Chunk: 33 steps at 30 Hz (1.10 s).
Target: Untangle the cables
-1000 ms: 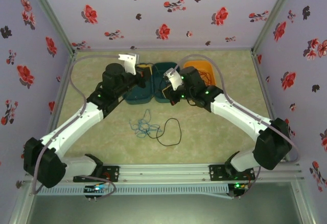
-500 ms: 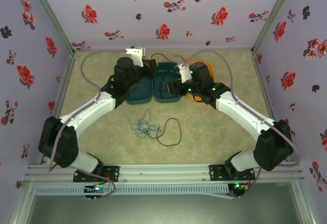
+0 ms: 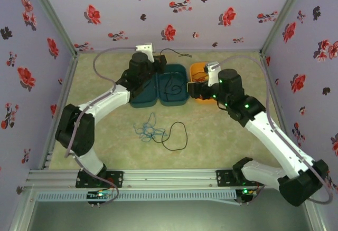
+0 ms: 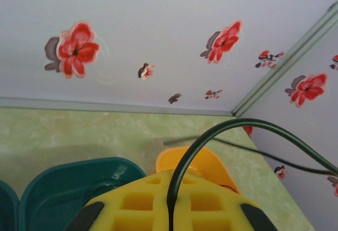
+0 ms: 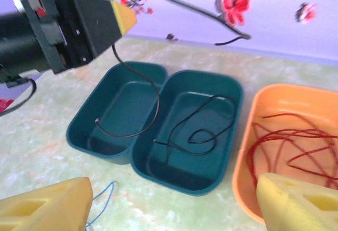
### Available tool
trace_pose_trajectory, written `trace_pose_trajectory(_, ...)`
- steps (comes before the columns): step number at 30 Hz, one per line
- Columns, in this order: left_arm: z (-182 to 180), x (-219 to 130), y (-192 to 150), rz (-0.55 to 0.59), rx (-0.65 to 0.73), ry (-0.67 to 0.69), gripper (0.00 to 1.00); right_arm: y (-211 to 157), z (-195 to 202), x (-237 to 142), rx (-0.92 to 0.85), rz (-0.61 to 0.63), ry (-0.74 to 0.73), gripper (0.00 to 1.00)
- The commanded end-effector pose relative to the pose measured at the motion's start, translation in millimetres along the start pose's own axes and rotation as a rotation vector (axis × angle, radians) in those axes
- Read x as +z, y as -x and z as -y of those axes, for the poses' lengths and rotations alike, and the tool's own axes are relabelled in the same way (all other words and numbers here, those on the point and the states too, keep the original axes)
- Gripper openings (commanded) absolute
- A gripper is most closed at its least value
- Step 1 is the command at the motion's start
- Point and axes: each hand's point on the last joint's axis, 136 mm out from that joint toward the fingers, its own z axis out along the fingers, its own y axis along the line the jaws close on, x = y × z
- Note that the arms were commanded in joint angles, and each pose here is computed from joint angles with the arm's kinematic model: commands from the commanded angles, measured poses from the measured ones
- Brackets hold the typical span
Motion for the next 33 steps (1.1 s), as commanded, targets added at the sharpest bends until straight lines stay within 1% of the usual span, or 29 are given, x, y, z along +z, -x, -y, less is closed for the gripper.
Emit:
trace_pose_trajectory(1,-8.0,10.0,6.5,0.037,-0.058,0.048,0.01,0.8,21.9,-16.8,0.017,0.022,-0.121,0.84)
trace_pose_trajectory(6,-16.5,18.8,-13.6,0.003,-0.084,0.080,0.01,4.5,30.6,-29.3,0.033,0.050,-0.174,0.88)
trace_pose_trajectory(13,-25.6,25.4,-33.2,-0.039,-0.073,0.129,0.01,-1.1,37.6,-30.8,0.048,0.045,-0.210,0.93)
trace_pose_trajectory(16,-29.5,30.3,-39.9,-0.053,-0.079,0.143,0.01,0.6,38.4,-32.7,0.052,0.055,-0.214,0.93)
trace_pose_trajectory(22,-22.5,43.3,-54.2,-0.075,-0.070,0.133,0.01,-0.7,42.6,-35.8,0.052,0.057,-0.238,0.94)
trace_pose_trajectory(26,-18.3,42.6,-54.3,-0.062,-0.075,0.114,0.01,-3.2,45.0,-36.9,0.050,0.048,-0.252,0.94)
trace_pose_trajectory(29,-10.9,36.8,-48.1,-0.051,-0.041,0.093,0.01,-2.9,47.5,-38.0,0.052,0.048,-0.266,0.99)
trace_pose_trajectory(31,-6.1,32.1,-43.7,-0.053,-0.015,0.072,0.01,-0.5,43.9,-34.2,0.040,0.048,-0.241,0.99)
trace_pose_trajectory(33,-0.5,27.8,-42.3,-0.067,0.010,0.050,0.01,0.8,42.0,-26.5,0.035,0.012,-0.215,0.99)
